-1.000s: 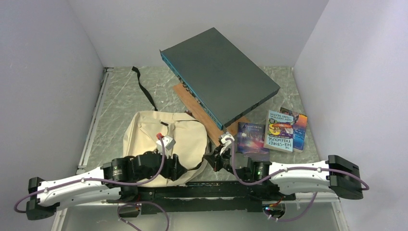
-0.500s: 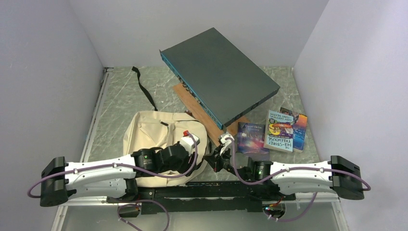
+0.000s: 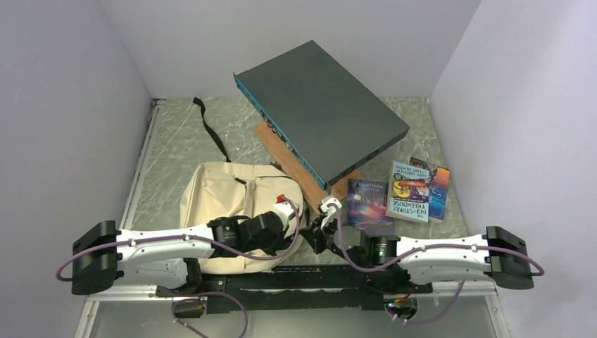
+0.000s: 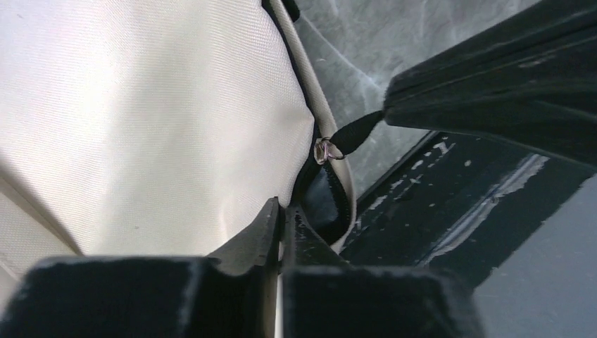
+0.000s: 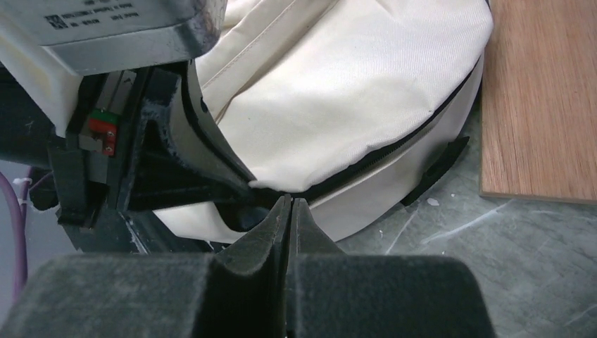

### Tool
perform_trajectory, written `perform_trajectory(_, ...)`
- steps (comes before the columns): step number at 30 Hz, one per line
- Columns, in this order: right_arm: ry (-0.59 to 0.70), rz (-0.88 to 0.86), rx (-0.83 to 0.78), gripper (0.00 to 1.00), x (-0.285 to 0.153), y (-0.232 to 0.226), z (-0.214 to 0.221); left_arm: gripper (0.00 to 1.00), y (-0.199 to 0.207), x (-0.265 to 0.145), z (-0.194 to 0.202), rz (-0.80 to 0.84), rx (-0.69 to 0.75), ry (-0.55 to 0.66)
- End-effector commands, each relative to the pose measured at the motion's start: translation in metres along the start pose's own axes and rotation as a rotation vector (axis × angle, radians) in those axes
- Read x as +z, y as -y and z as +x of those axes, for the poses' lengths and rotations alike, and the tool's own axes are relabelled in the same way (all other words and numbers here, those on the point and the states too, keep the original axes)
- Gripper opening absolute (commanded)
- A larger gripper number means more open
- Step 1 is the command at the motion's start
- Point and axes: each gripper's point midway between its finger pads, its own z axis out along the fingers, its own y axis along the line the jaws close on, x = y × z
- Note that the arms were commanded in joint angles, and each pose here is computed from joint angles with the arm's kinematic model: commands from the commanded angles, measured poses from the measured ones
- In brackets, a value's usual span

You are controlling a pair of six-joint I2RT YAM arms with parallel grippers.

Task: Pack the student bag
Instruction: Unzip the student bag at the center of the board.

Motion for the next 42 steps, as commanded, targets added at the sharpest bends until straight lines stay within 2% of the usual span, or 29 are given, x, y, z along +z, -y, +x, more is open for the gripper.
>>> perform_trajectory(1,0.14,0.054,0.041,0.0,-0.002,-0.005,-0.045,0.0,-0.013,-0.009,-0.003,-0.069,0.008,0.008)
perform_trajectory(8,0.181,0.161,0.13,0.0,-0.011,0.02,-0.04,0.0,-0.015,-0.032,0.012,0.05,-0.091,0.127)
perform_trajectory(15,0.185,0.278,0.007,0.0,-0.012,0.025,-0.054,0.0,-0.024,-0.053,0.032,0.087,-0.164,0.134)
perform_trajectory(19,0.184,0.323,-0.138,0.0,-0.009,0.009,-0.068,0.0,-0.032,-0.081,0.018,0.073,-0.19,0.192)
perform_trajectory(25,0.17,0.337,-0.286,0.0,0.002,-0.021,-0.076,0.0,-0.06,-0.136,-0.018,-0.02,-0.286,0.359)
perform_trajectory(28,0.171,0.327,-0.297,0.0,0.008,-0.034,-0.079,0.0,-0.075,-0.166,-0.036,-0.064,-0.339,0.449)
perform_trajectory(32,0.175,0.348,-0.304,0.0,0.014,-0.041,-0.086,0.0,-0.092,-0.198,-0.048,-0.111,-0.335,0.529)
perform_trajectory(37,0.185,0.441,-0.324,0.0,0.017,-0.036,-0.109,0.0,-0.117,-0.224,-0.041,-0.21,-0.31,0.519)
perform_trajectory(42,0.174,0.478,-0.302,0.0,0.027,-0.015,-0.137,0.0,-0.122,-0.245,-0.048,-0.202,-0.308,0.576)
